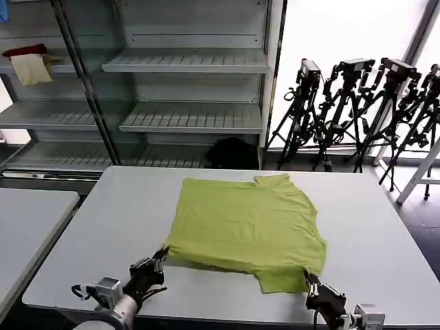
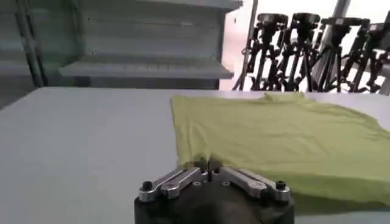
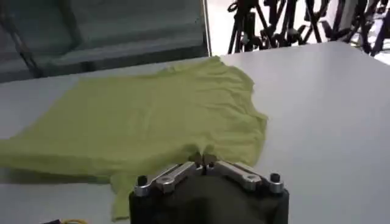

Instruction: Fold and organize the clothes.

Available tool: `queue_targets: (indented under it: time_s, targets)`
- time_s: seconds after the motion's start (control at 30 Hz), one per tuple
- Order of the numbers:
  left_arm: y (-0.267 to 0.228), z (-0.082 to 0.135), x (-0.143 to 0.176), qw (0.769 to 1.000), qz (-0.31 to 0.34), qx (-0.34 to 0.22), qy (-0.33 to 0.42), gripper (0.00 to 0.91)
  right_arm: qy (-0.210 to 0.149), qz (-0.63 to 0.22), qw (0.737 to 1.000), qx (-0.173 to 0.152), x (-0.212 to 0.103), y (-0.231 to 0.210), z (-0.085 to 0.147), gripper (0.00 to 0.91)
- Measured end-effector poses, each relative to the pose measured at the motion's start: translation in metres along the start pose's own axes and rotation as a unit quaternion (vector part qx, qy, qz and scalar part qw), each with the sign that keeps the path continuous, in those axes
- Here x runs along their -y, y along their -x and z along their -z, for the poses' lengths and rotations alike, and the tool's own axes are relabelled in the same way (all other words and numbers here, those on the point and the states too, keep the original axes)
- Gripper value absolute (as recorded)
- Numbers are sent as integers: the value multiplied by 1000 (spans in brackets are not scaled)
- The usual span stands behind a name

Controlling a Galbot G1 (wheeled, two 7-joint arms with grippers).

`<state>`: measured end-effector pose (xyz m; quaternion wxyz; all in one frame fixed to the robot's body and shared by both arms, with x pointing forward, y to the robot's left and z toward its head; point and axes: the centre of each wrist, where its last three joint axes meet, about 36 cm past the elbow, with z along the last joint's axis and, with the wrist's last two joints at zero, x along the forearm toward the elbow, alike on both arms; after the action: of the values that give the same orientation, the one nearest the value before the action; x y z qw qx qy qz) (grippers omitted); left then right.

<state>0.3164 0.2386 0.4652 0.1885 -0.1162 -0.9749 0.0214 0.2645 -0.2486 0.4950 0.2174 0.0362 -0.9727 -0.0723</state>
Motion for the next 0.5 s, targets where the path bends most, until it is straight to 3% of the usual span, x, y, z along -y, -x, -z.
queue_targets:
  time_s: [0.5]
  targets:
    - [50, 4, 2, 1000, 4, 9, 7, 0, -16, 4, 998, 55, 23, 58, 28, 0]
